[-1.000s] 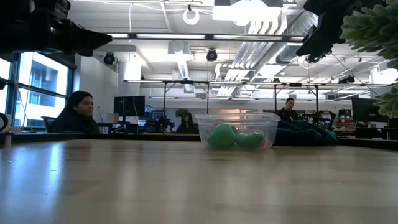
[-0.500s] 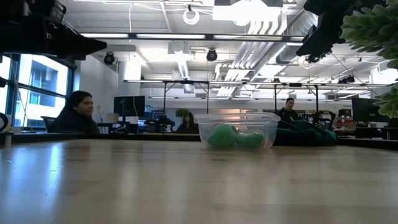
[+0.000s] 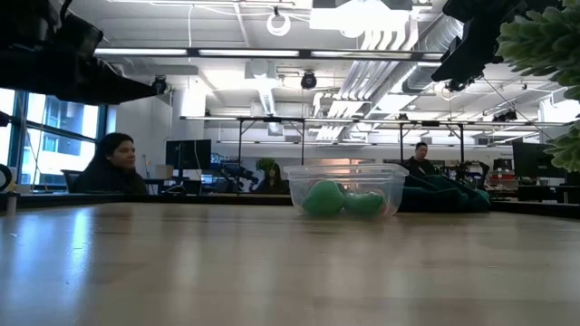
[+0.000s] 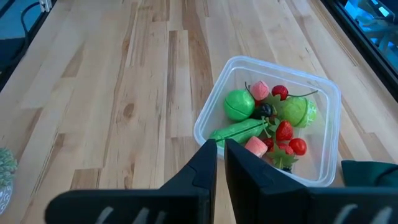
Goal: Pick and placing Produce into tupperware
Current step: Return to Home Position
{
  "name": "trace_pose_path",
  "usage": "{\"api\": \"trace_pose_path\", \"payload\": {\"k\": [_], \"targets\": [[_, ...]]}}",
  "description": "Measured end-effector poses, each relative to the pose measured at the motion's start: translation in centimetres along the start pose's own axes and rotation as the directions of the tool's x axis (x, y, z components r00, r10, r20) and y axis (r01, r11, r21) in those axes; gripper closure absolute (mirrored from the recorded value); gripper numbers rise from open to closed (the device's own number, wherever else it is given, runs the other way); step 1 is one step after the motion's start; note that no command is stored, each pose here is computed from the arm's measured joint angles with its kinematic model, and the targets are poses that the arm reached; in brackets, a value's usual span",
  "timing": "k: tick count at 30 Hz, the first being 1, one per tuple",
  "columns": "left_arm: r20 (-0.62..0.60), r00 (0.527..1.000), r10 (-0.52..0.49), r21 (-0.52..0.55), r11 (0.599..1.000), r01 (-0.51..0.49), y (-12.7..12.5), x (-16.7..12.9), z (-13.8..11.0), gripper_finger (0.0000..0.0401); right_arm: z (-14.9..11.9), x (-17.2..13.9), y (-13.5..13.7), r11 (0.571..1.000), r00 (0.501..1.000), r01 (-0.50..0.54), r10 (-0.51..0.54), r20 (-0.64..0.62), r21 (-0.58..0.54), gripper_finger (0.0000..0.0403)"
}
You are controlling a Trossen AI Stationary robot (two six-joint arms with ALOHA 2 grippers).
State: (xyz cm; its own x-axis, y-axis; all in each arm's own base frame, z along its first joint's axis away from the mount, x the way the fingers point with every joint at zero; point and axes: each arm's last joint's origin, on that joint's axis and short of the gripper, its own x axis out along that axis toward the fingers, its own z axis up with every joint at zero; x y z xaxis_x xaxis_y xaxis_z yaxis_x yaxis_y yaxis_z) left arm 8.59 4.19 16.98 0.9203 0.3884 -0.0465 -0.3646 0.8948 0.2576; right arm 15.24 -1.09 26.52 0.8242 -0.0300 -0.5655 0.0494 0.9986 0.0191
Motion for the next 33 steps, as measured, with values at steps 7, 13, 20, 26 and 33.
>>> {"api": "trace_pose_path", "payload": {"k": [7, 13, 20, 26, 33], "targets": [[0.039, 0.998, 0.058, 0.018, 0.998, -0.059, 0.07, 0.3, -0.35, 0.0401, 0.0, -0.01, 0.0, 1.0, 1.0, 0.0, 0.0, 0.0, 0.0, 0.0379], [0.029, 0.998, 0.058, 0.02, 0.998, -0.058, 0.07, 0.34, -0.41, 0.0401, 0.0, -0.01, 0.0, 1.0, 1.0, 0.0, 0.0, 0.0, 0.0, 0.0379], [0.029, 0.998, 0.057, 0.02, 0.998, -0.057, 0.06, 0.34, -0.41, 0.0401, 0.0, -0.01, 0.0, 1.0, 1.0, 0.0, 0.0, 0.0, 0.0, 0.0379], [0.029, 0.998, 0.056, 0.02, 0.998, -0.056, 0.06, 0.34, -0.41, 0.0401, 0.0, -0.01, 0.0, 1.0, 1.0, 0.0, 0.0, 0.0, 0.0, 0.0379], [0.03, 0.998, 0.055, 0.02, 0.998, -0.056, 0.06, 0.33, -0.4, 0.0401, 0.0, 0.0, 0.0, 1.0, 1.0, 0.0, 0.0, 0.0, 0.0, 0.0379]]}}
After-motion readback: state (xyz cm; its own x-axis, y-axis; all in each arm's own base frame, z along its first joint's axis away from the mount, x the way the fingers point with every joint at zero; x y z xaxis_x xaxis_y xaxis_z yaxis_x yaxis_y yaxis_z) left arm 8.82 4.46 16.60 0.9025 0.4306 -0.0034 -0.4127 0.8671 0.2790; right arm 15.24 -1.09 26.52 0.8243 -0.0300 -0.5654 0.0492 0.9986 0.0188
